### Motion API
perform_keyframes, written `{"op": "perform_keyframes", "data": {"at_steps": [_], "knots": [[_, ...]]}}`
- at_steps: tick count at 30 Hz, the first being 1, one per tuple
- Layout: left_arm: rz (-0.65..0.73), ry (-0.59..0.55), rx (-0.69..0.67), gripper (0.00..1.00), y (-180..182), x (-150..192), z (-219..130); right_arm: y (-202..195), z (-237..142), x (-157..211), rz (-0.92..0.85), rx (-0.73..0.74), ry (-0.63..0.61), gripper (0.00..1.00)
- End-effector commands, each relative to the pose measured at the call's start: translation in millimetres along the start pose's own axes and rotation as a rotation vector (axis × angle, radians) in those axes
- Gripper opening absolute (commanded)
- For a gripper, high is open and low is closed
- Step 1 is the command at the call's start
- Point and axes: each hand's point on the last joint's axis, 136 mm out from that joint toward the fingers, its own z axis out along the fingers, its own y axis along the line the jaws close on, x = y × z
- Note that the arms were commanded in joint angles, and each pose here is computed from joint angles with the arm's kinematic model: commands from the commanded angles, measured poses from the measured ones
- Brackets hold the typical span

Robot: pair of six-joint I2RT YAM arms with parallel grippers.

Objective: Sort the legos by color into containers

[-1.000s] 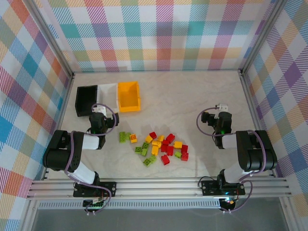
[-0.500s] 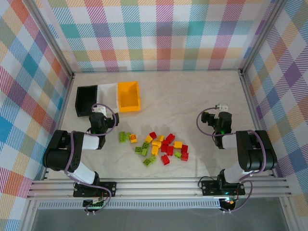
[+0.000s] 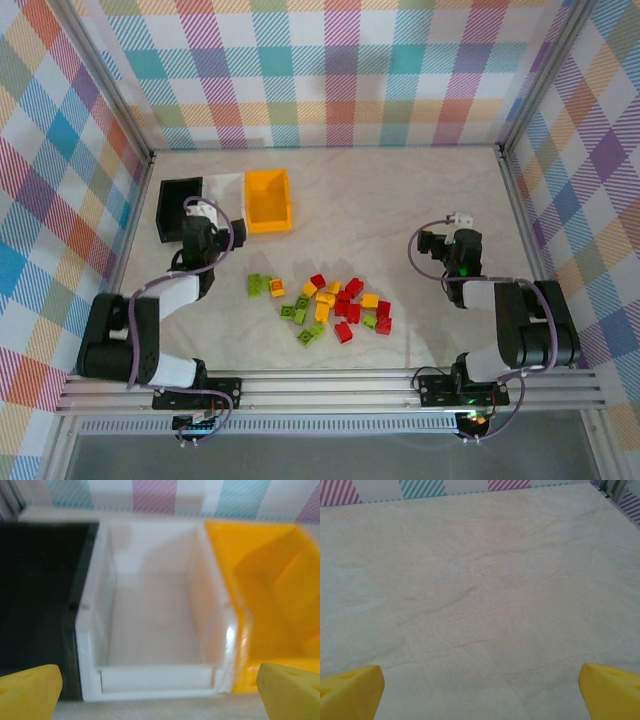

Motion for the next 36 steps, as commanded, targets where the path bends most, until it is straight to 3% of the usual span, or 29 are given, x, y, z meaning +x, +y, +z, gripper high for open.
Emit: {"op": "perform_keyframes", "data": {"at_steps": [1,4,7,9,11,12,13,16,20,23,25,26,27,32,36], "knots": [[-0.032,-0.03,0.037,1.0,-7,-16,-25,-4,-6,-36,0.015,0.049,0.019,1.0],[-0.068,-0.111,0.07,1.0,-12,-46,-46,-11,-15,-53,0.055,0.167,0.036,1.0],[-0.191,-0.258,0.113,1.0,-14,-82,-70,-8,-27,-75,0.026,0.308,-0.038,1.0],[-0.368,-0.35,0.095,1.0,-2,-100,-84,-25,-33,-67,0.284,0.405,-0.014,1.0],[-0.645,-0.312,-0.075,1.0,32,-92,-90,-40,-46,-33,0.598,0.528,0.096,1.0],[-0.77,-0.218,-0.203,1.0,51,-72,-96,-31,-41,-22,0.65,0.474,0.166,1.0],[-0.85,-0.202,-0.284,1.0,63,-70,-104,-14,-27,-25,0.623,0.352,0.179,1.0],[-0.749,-0.176,-0.182,1.0,47,-83,-100,41,-8,-27,0.596,0.091,0.223,1.0],[-0.768,-0.105,-0.111,1.0,32,-71,-92,131,0,-36,0.364,-0.103,0.36,1.0],[-0.733,0.054,-0.132,1.0,25,-55,-92,208,1,-36,0.27,-0.29,0.44,1.0],[-0.711,0.163,-0.181,0.92,24,-47,-94,256,1,-36,0.236,-0.424,0.453,0.99],[-0.698,0.193,-0.174,0.99,21,-45,-92,277,2,-36,0.224,-0.459,0.462,0.99],[-0.698,0.21,-0.159,1.0,18,-43,-91,294,3,-35,0.209,-0.488,0.472,0.98],[-0.729,0.254,-0.051,1.0,-3,-37,-91,369,17,-32,0.135,-0.57,0.473,0.94],[-0.734,0.305,-0.003,1.0,-14,-26,-92,396,39,-30,0.137,-0.545,0.465,0.88]]}}
